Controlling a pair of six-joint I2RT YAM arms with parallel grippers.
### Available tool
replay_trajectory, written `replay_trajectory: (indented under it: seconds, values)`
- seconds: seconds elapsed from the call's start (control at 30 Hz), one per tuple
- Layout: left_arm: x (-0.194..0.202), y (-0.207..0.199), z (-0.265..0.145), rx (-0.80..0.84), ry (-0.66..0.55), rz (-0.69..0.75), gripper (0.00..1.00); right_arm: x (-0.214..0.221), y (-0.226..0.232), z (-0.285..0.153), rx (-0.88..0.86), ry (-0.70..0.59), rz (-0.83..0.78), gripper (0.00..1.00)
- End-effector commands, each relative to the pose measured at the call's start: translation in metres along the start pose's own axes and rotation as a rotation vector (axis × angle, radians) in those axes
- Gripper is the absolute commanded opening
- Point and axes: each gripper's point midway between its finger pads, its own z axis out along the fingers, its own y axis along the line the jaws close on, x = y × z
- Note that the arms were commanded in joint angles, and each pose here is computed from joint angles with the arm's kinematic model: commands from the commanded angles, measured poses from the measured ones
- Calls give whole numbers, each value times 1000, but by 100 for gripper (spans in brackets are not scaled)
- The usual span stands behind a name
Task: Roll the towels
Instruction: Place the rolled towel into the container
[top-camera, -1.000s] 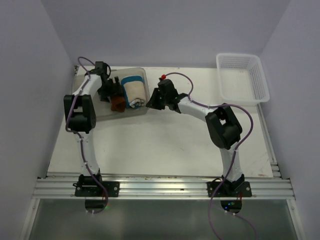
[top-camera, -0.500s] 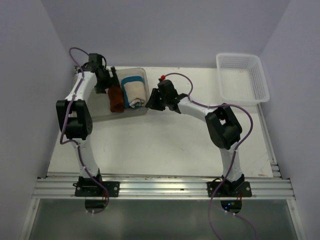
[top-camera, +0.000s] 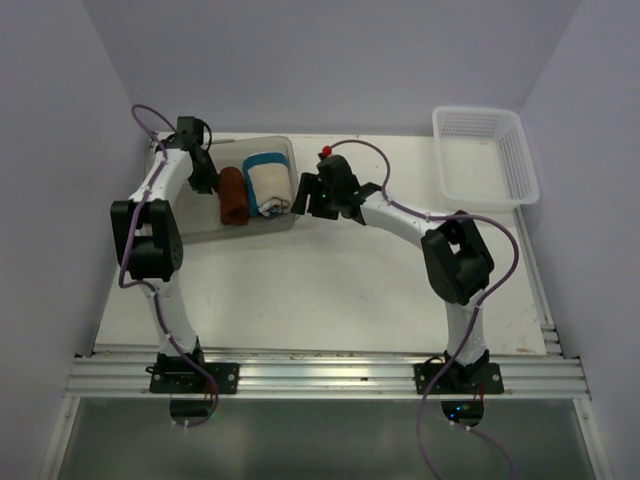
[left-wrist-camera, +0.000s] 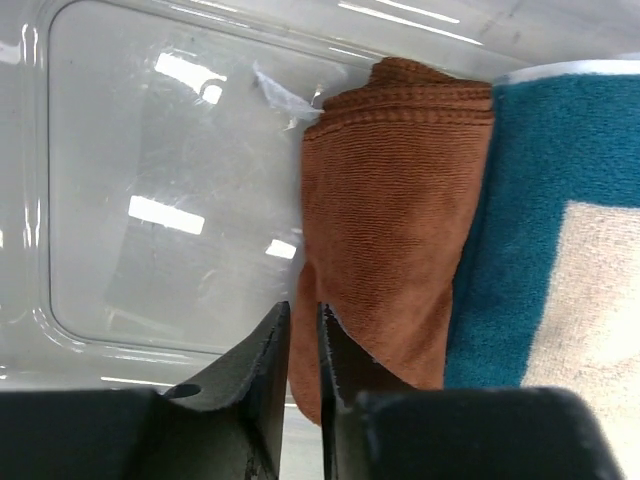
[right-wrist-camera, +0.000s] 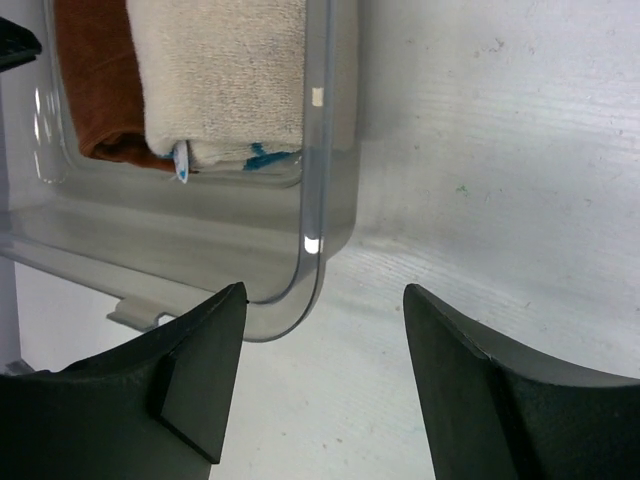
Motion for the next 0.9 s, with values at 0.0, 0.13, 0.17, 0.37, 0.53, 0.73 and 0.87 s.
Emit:
replay_trajectory:
  seconds: [0.0,0.13,0.17,0.37,0.53,0.73,0.87]
  values:
    - [-11,6,-6,0,-47,-35,18,-32,27,-31,-42,-73,-64,68]
    - [-1,7,10,4,1,-28,13,-43,31,-47,-45,-108,-76,69]
    - [6,7,18,6,26,-23,13,-44,32,-50,-45,-115,-76,69]
    - [21,-17,41,121,85,19,8,-45,28,-62,-26,-130,-91,70]
    - [30,-30,54,150,118,23,8,-40,29,-71,-33,-111,-79,69]
    - [20,-12,49,49,70,40,17,-39,23,-84,-1,-122,-92,70]
    - [15,13,40,-99,54,34,38,-35,2,-102,100,-124,-106,75]
